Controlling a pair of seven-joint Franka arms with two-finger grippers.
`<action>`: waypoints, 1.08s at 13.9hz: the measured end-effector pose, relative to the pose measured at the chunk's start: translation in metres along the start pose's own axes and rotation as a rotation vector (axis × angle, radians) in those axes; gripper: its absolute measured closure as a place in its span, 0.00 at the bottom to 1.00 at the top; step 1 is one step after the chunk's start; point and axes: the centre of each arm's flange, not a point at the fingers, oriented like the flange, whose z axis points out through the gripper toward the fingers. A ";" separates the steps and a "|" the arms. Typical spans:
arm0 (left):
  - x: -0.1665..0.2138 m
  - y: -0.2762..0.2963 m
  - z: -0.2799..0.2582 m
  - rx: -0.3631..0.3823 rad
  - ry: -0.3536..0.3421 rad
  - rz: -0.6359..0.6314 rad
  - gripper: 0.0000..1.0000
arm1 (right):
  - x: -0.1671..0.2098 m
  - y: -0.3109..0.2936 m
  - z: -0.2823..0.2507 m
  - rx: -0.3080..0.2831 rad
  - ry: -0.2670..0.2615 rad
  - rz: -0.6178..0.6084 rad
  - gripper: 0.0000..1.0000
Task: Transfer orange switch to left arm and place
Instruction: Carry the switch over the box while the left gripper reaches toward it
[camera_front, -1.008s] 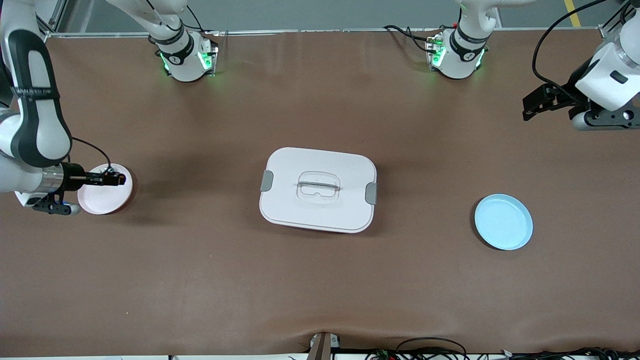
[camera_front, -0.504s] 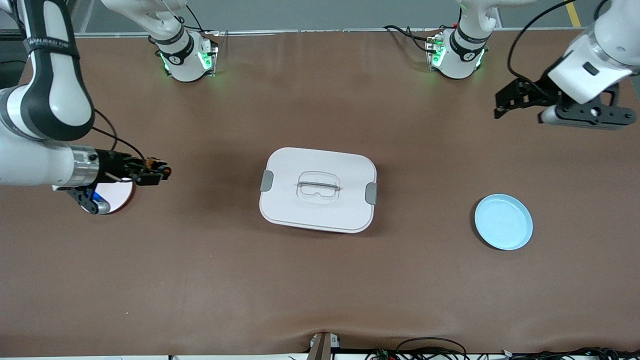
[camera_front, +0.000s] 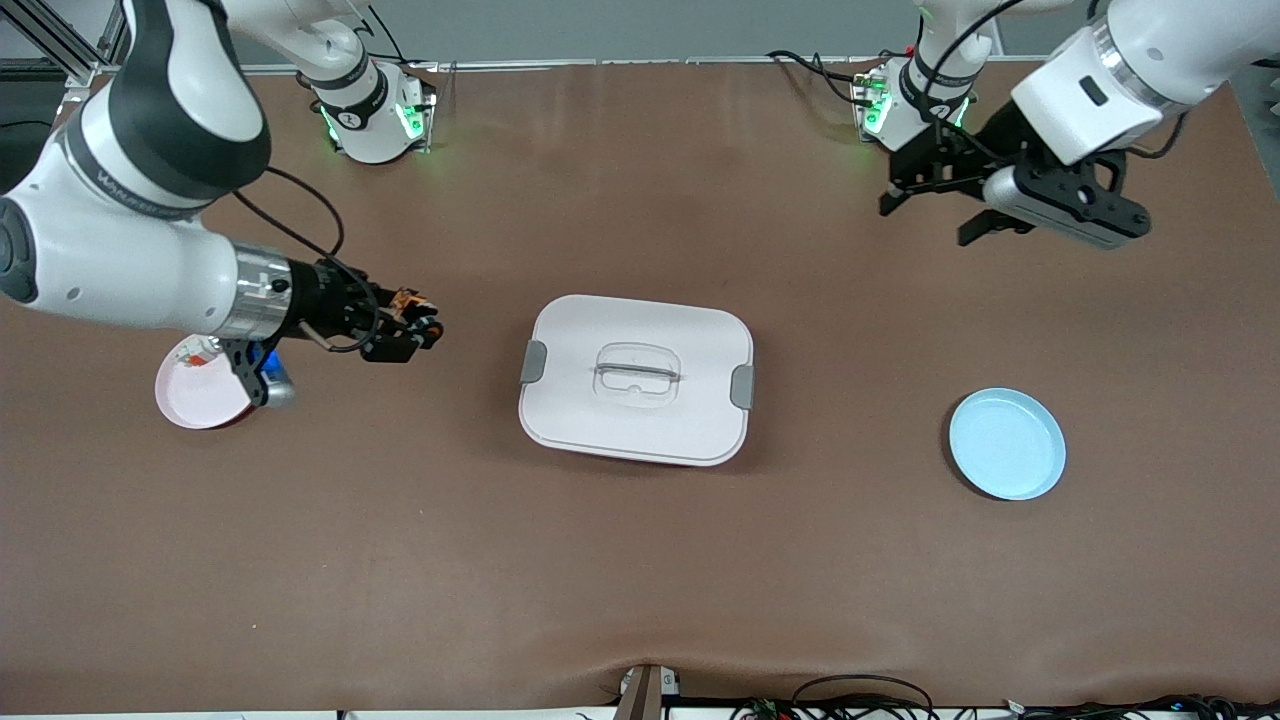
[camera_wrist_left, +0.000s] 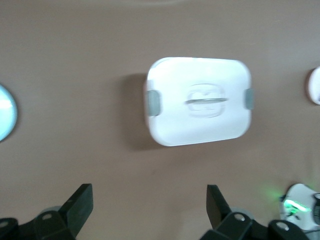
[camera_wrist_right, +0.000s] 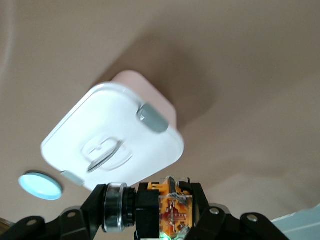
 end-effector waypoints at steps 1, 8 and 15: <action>0.003 0.010 0.006 -0.035 0.010 0.008 0.00 | -0.012 -0.009 0.004 0.012 0.000 0.038 0.28; 0.038 0.062 0.069 -0.316 0.065 -0.019 0.03 | -0.054 -0.057 0.031 0.108 -0.037 0.241 0.28; 0.065 0.089 0.141 -0.528 0.107 -0.146 0.22 | -0.112 -0.116 0.059 0.237 -0.046 0.381 0.28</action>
